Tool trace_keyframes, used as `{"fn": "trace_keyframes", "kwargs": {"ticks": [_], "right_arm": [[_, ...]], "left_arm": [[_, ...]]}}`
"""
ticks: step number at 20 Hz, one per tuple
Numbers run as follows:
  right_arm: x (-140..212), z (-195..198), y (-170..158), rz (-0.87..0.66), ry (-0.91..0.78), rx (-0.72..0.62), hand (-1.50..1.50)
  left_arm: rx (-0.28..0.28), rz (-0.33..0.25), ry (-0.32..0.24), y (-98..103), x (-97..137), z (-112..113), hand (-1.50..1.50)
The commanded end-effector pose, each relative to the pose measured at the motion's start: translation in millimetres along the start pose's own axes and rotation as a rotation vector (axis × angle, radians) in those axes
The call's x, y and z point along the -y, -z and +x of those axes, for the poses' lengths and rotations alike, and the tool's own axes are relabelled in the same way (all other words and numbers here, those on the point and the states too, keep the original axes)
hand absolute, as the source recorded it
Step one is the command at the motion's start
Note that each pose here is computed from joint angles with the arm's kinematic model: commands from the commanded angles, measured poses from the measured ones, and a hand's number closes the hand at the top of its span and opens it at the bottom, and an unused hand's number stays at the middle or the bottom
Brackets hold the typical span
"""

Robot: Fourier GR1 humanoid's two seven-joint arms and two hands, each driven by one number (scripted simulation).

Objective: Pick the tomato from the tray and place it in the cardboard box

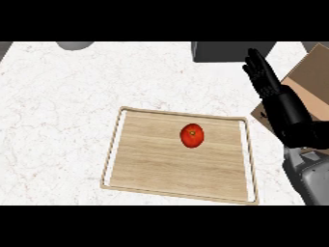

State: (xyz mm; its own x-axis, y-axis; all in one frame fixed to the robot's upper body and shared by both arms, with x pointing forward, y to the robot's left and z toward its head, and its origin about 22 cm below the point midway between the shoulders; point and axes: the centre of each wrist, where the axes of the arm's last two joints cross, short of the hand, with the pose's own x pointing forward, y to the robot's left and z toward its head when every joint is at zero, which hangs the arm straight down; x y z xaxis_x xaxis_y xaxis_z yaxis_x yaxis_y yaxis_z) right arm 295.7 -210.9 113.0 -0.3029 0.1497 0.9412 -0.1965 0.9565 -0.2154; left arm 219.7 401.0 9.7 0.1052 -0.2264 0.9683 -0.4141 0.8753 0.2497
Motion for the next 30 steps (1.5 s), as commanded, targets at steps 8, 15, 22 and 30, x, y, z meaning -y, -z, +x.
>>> {"fn": "trace_keyframes", "kwargs": {"ticks": [8, 15, 22, 30], "right_arm": [[28.1, -22.1, 20.1, -0.14, -0.088, 0.083, -1.5], [28.5, -37.4, -8.4, 0.112, -0.085, 0.368, -1.5], [46.9, 13.4, -1.9, 0.353, -0.629, 0.116, -1.5], [-24.7, 39.8, 13.4, 0.545, -0.93, -0.13, -1.5]], "left_arm": [[-0.046, -0.362, -0.209, 1.4, 63.7, 43.5, 0.0], [-0.087, -0.394, -0.219, -16.7, 67.5, 57.4, 0.0], [-0.084, -0.387, -0.21, -7.8, 62.2, 64.0, 0.0], [-0.071, -0.412, -0.228, -13.2, 74.6, 60.2, 0.0]]}}
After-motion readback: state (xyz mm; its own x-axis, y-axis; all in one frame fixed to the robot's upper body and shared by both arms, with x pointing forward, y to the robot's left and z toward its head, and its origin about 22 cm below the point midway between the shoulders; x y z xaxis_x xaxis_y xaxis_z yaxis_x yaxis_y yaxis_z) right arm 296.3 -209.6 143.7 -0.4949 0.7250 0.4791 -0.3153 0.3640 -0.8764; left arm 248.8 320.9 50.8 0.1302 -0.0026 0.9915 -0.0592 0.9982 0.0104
